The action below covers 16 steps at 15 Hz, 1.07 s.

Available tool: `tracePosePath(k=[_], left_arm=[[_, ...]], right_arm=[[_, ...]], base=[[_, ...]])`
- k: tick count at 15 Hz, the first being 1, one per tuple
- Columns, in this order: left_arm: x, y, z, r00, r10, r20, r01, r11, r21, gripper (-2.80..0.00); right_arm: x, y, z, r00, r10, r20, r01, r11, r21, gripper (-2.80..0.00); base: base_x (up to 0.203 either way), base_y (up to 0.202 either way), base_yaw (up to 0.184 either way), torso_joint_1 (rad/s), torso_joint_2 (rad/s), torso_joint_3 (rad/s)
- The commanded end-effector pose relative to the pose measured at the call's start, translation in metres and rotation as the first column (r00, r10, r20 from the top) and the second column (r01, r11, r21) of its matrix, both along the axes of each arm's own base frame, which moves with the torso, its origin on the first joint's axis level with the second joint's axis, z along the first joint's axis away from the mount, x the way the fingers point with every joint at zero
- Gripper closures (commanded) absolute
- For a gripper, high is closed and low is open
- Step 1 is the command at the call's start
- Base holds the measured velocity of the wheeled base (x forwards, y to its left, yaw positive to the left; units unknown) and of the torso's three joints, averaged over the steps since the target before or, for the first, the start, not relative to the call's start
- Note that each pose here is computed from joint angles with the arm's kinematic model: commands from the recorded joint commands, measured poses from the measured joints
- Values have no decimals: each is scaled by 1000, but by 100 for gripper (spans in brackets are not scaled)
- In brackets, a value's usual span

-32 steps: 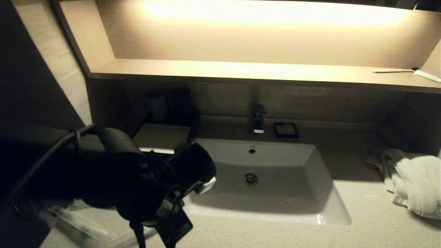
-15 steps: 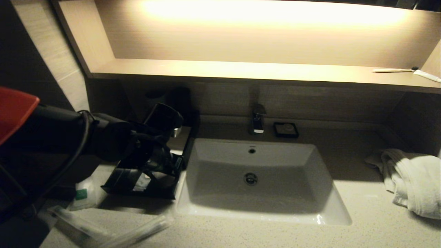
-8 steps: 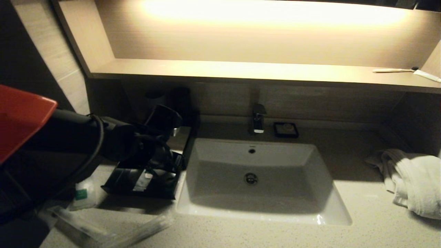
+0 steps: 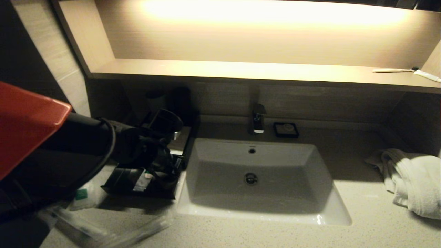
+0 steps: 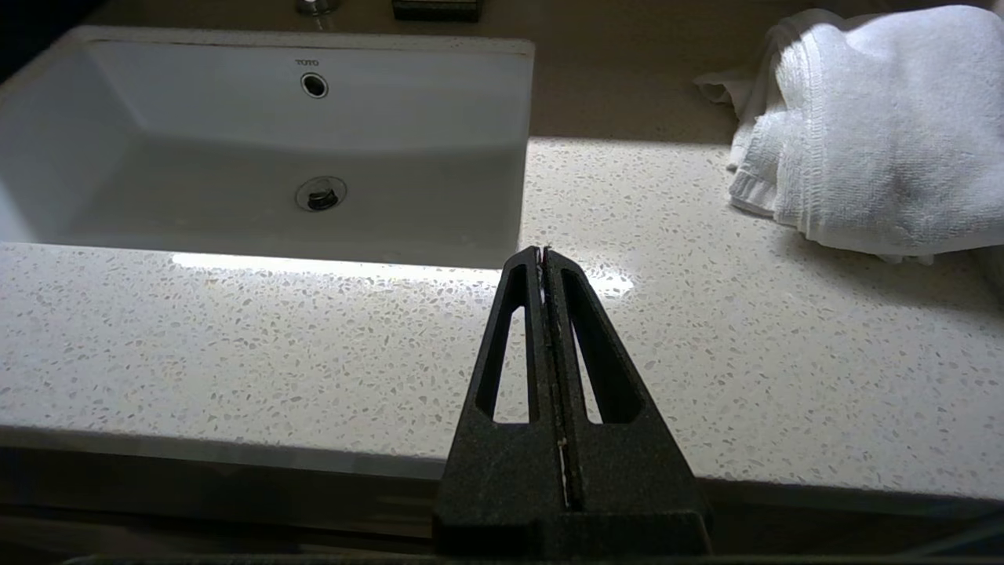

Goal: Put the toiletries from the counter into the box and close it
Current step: Place the bathroom toiletry into the drawer

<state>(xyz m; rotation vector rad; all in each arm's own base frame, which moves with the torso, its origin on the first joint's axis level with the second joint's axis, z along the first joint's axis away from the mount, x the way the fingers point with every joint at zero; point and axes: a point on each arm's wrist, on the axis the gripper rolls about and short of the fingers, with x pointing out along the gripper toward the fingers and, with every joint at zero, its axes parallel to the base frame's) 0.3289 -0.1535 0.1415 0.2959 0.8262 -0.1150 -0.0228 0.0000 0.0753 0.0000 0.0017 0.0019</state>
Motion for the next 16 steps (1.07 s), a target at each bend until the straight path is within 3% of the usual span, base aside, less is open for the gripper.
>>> tracePosePath(k=[1,3,4,9,16], left_arm=[[3,1,-6,1000,7,-11,-6,1000,6,0],[5,1,-7,1000,10,-11,-10,1000,6,0],[5,1,-7,1000,11,-7,-11,1000,2,-280],[6,3,-9,1000,15,-17,-15,1000,7,-280],[-9,11,22,998,26,55,-24,999,-35,-280]], right_arm=[[0,0,0,1000,1,0,-1,1000,0,0],[0,0,0,1000,1,-1,-1,1000,0,0],[0,0,0,1000,1,0,-1,1000,0,0],[0,0,0,1000,1,0,-1,1000,0,0],[0,0,0,1000,1,0,-1,1000,0,0]], base=[[0,0,0,0,0,0],[0,0,0,0,0,0],[0,0,0,0,0,0],[0,0,0,0,0,0],[0,0,0,0,0,0]])
